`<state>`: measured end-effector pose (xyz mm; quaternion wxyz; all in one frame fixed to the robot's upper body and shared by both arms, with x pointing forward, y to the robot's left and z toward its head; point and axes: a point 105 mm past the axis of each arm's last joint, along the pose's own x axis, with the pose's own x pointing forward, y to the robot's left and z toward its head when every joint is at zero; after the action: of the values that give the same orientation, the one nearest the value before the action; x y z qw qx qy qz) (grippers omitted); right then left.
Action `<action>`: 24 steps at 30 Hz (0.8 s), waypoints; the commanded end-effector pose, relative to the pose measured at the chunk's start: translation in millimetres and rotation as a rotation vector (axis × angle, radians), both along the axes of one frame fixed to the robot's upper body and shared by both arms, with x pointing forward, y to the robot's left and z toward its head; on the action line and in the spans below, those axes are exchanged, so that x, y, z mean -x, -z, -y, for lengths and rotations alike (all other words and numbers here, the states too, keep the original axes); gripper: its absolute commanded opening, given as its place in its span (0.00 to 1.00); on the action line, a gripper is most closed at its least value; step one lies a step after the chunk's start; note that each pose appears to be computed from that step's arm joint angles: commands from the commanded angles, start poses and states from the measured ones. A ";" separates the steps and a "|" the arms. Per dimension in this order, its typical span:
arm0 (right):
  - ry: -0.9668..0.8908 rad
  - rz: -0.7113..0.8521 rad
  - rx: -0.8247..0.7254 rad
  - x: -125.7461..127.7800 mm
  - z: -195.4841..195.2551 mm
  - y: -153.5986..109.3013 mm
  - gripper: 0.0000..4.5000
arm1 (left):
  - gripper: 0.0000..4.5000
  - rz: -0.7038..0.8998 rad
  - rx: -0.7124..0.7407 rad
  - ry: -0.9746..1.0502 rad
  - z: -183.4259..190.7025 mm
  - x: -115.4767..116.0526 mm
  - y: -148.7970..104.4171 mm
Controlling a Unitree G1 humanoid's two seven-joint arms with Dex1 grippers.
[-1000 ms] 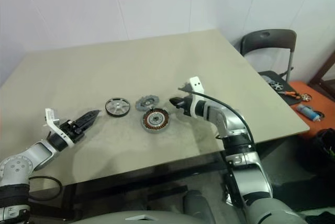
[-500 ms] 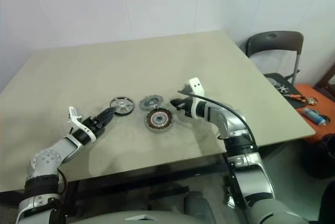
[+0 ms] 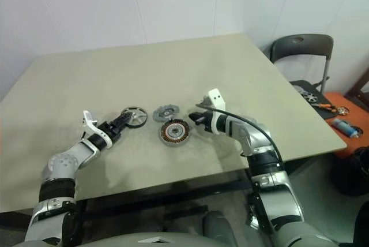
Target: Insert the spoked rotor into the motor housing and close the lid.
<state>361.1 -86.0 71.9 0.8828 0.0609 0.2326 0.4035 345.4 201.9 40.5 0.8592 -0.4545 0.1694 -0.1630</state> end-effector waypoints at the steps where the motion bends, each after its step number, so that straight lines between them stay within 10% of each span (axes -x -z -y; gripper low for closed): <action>1: -0.029 0.067 -0.014 -1.1 -8.9 -16.7 0.00 | 0.72 0.032 -0.020 0.028 8.6 -3.1 -9.7; 9: -0.027 0.067 -0.010 -2.0 -7.7 -17.0 0.00 | 0.38 0.003 -0.038 -0.016 -4.0 -2.2 -3.7; 19: -0.034 0.064 -0.006 -2.0 -9.7 -15.9 0.00 | 0.38 0.043 0.007 -0.052 -8.9 -4.9 -14.6; 24: -0.034 0.063 -0.009 -2.4 -9.9 -15.9 0.00 | 0.12 0.050 0.022 -0.061 -12.4 -4.5 -16.9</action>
<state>359.8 -81.9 70.4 0.8803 0.0579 0.2346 0.4083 347.3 206.0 48.5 0.8568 -0.4684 0.1484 -0.1562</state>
